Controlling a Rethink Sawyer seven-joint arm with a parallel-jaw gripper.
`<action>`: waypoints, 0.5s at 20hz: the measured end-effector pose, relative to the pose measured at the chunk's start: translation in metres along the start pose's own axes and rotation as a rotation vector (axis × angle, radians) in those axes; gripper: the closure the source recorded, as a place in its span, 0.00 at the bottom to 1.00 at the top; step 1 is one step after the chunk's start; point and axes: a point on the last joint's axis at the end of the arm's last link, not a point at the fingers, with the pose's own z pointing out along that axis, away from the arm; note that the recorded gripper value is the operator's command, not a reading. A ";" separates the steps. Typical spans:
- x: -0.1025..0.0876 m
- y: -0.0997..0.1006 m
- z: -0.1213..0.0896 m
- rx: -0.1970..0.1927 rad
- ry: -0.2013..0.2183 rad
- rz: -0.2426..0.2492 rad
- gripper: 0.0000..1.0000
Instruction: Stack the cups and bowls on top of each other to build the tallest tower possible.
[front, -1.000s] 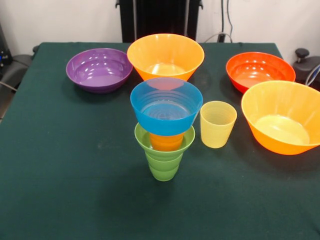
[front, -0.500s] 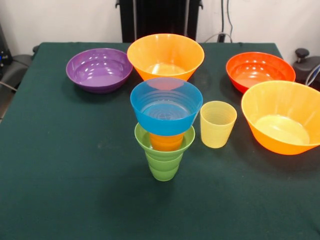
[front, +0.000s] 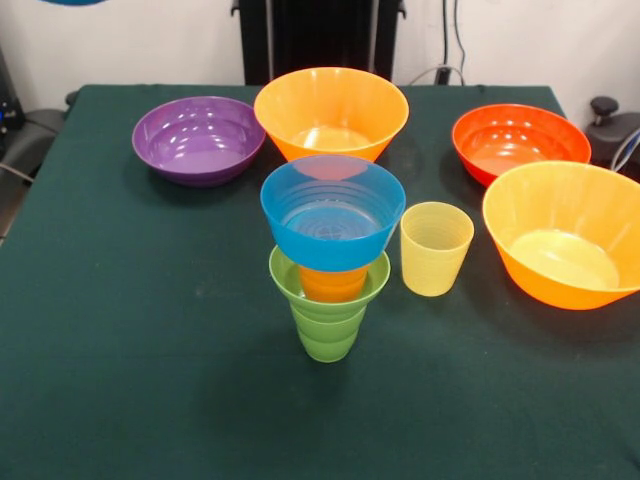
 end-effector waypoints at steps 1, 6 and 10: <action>0.000 -0.001 0.003 -0.001 0.002 0.002 1.00; 0.000 -0.003 0.019 -0.008 0.004 0.011 1.00; 0.002 -0.002 0.035 -0.016 0.009 0.013 1.00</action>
